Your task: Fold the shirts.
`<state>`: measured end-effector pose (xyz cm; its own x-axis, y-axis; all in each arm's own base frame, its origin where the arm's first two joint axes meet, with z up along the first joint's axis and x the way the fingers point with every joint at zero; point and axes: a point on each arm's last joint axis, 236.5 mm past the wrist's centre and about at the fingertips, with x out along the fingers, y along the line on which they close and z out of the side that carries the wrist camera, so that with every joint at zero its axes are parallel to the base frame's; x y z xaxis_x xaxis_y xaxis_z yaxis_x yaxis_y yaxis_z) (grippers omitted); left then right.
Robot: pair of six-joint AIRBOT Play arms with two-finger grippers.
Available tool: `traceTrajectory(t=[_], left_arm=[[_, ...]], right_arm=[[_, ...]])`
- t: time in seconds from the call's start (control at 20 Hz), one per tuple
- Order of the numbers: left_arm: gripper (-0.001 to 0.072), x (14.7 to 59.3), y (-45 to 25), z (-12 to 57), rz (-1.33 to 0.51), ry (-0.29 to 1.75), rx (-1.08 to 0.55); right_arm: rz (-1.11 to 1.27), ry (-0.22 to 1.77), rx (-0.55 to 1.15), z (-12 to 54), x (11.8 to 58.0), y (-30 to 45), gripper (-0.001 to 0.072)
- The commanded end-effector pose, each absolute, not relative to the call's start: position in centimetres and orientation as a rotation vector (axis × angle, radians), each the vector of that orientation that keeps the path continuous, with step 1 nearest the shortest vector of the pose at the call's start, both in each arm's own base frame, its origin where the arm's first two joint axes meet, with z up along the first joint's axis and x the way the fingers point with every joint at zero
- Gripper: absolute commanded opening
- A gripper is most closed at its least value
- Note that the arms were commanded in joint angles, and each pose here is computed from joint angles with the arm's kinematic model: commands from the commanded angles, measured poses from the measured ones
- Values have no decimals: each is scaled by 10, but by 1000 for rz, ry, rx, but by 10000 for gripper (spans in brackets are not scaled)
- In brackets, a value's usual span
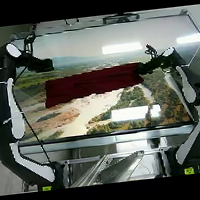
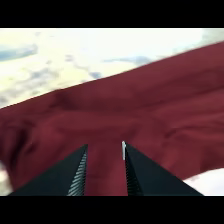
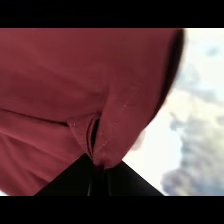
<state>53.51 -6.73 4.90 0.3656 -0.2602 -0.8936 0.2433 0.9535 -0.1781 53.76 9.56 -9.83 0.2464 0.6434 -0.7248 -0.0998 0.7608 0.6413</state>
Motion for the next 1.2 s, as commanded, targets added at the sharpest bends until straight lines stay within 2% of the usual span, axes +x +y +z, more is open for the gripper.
traceTrajectory(t=[0.0, 0.05, 0.25, 0.45, 0.6, 0.8, 1.0, 1.15], left_arm=[[171, 531, -107, 42, -384, 1150, 22], [20, 526, -124, 32, -409, 1165, 37], [31, 505, -202, -18, -509, 1185, 70], [30, 486, -315, -55, -700, 1203, -84], [29, 480, -367, -72, -781, 1202, -41], [29, 463, -400, -96, -832, 1247, -20], [29, 455, -414, -103, -847, 1259, -113], [29, 463, -427, -84, -868, 1206, -202]], right_arm=[[608, 1219, 537, -83, 536, 107, 18], [628, 1220, 530, -74, 534, 107, 18], [683, 1203, 509, -11, 520, 98, 18], [758, 1218, 471, 51, 483, 93, 17], [787, 1189, 425, 88, 465, 93, 18], [795, 1142, 385, 117, 455, 94, 18], [768, 1132, 402, 124, 456, 85, 17], [750, 1099, 413, 126, 464, 84, 18]])
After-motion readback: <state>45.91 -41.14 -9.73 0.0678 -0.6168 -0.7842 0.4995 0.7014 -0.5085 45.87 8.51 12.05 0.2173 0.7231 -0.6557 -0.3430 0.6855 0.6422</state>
